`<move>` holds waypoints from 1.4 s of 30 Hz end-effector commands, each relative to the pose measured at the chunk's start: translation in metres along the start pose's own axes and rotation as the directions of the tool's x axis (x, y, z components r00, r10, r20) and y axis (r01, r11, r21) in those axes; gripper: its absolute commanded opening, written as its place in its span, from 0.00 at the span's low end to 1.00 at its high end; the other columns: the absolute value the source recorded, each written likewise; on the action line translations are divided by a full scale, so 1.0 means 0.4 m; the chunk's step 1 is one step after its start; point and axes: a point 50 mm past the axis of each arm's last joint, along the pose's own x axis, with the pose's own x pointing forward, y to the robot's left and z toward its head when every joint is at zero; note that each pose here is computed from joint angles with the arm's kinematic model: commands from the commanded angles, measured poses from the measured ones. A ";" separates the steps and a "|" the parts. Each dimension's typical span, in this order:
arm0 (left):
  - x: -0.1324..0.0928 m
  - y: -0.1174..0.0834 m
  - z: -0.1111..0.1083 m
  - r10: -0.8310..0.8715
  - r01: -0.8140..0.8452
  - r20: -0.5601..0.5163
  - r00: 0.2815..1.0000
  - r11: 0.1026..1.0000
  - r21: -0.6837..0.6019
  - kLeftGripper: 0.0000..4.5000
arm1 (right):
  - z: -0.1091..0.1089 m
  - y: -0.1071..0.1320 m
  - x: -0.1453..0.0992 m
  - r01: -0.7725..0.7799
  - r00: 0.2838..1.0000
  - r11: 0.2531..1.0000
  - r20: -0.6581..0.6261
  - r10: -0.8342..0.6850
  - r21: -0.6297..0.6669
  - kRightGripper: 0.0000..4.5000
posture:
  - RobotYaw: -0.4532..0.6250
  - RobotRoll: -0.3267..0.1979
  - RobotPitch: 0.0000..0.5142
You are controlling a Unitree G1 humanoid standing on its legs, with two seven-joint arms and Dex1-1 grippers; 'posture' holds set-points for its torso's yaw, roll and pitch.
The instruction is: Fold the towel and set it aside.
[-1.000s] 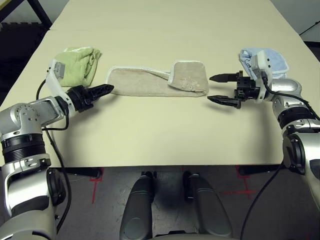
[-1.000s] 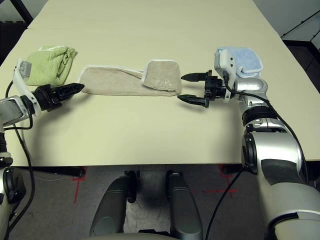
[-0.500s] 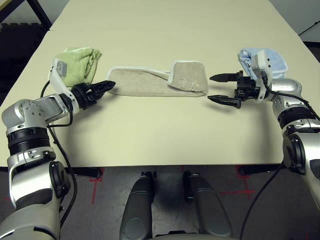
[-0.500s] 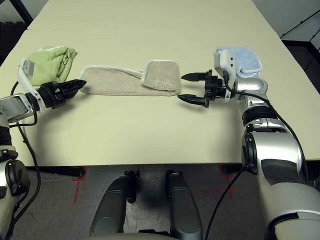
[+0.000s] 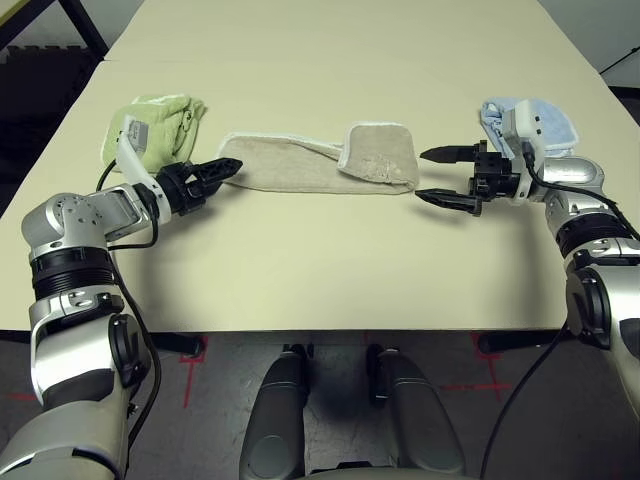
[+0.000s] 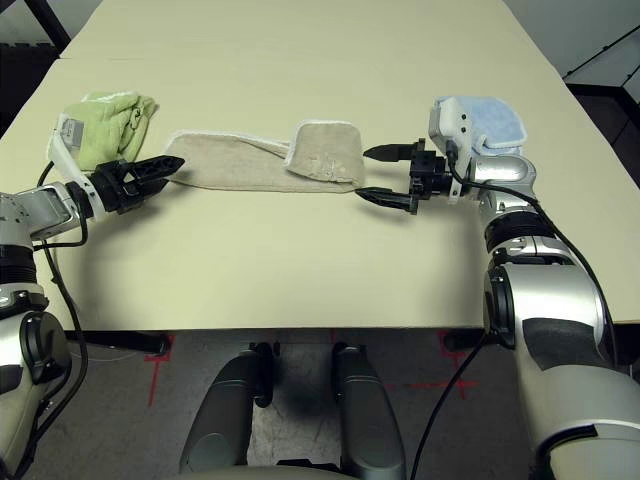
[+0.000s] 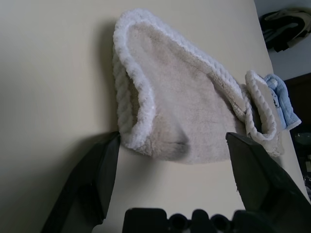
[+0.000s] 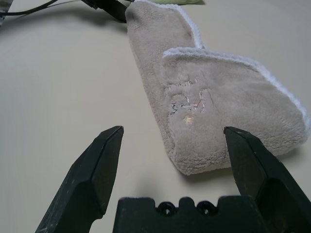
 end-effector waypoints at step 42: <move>-0.150 0.009 0.028 0.143 -0.171 0.162 0.976 0.969 0.177 0.01 | -0.004 0.008 0.019 -0.058 0.998 0.998 -0.004 0.058 0.036 1.00 | 0.49 0.62 0.34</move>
